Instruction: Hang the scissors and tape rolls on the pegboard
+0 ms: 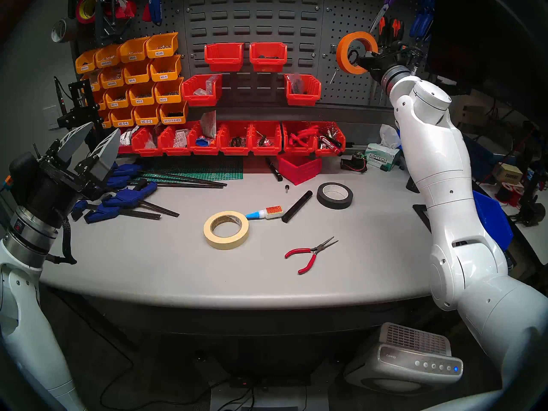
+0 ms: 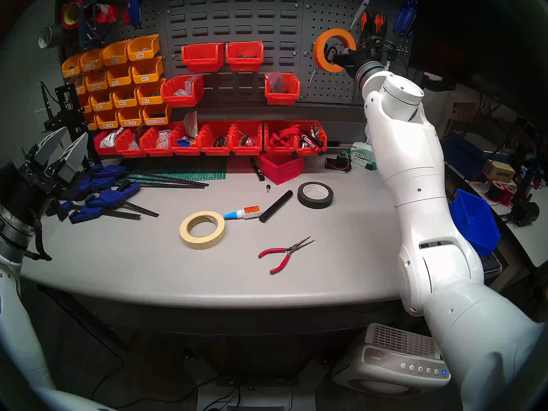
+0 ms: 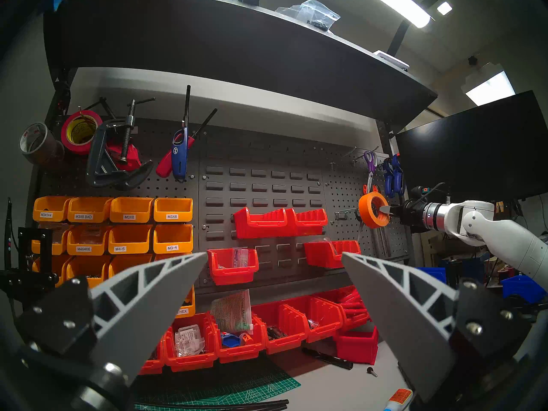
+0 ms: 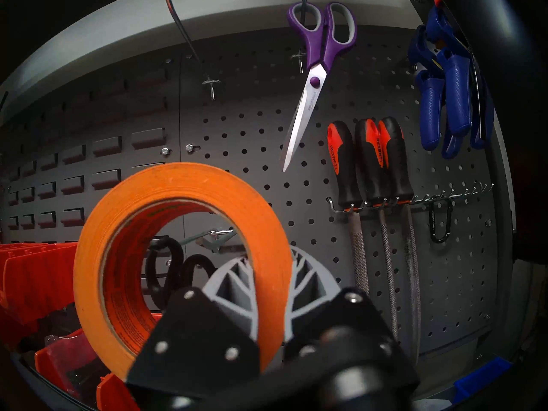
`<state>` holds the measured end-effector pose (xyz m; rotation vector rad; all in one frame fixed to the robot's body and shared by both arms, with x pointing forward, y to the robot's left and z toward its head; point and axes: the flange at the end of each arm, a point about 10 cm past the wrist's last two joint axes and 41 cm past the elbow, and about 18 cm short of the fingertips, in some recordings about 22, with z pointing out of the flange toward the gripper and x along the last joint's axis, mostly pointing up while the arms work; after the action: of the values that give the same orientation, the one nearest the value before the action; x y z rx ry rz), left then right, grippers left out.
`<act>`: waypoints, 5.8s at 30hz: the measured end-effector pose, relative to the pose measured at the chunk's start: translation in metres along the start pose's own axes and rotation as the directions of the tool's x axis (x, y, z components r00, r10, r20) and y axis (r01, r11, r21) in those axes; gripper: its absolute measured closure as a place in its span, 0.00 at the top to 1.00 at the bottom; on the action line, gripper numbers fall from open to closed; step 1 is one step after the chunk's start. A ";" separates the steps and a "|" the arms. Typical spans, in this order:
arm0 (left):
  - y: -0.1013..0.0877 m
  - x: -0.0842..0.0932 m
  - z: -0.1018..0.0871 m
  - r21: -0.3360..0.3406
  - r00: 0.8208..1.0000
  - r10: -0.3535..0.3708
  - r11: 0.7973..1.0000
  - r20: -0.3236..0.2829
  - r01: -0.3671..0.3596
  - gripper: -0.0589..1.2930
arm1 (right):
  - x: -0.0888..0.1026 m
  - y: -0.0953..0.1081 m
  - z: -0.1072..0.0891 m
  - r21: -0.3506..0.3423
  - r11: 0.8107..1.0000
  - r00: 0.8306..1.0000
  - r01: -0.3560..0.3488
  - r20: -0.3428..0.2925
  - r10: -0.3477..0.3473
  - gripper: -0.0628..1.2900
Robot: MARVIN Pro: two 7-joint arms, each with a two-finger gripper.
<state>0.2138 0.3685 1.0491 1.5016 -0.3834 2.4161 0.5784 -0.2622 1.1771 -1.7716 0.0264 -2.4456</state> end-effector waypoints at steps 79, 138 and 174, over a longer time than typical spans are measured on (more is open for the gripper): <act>0.000 0.000 0.000 0.000 1.000 0.000 1.000 0.000 0.000 0.96 | -0.010 -0.011 0.054 -0.053 0.998 0.999 -0.015 0.049 0.018 0.35; 0.000 0.000 0.000 0.000 1.000 0.000 1.000 0.002 0.000 0.96 | 0.003 0.029 -0.064 0.139 0.990 0.996 0.001 -0.088 0.012 0.87; -0.001 -0.001 0.000 0.001 1.000 0.000 1.000 0.003 0.000 0.96 | -0.016 0.001 -0.184 0.380 0.924 0.995 -0.043 -0.064 0.072 0.94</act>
<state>0.2143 0.3693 1.0482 1.5063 -0.3832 2.4141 0.4087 -0.2721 1.1039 -1.4878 -0.3580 -2.2818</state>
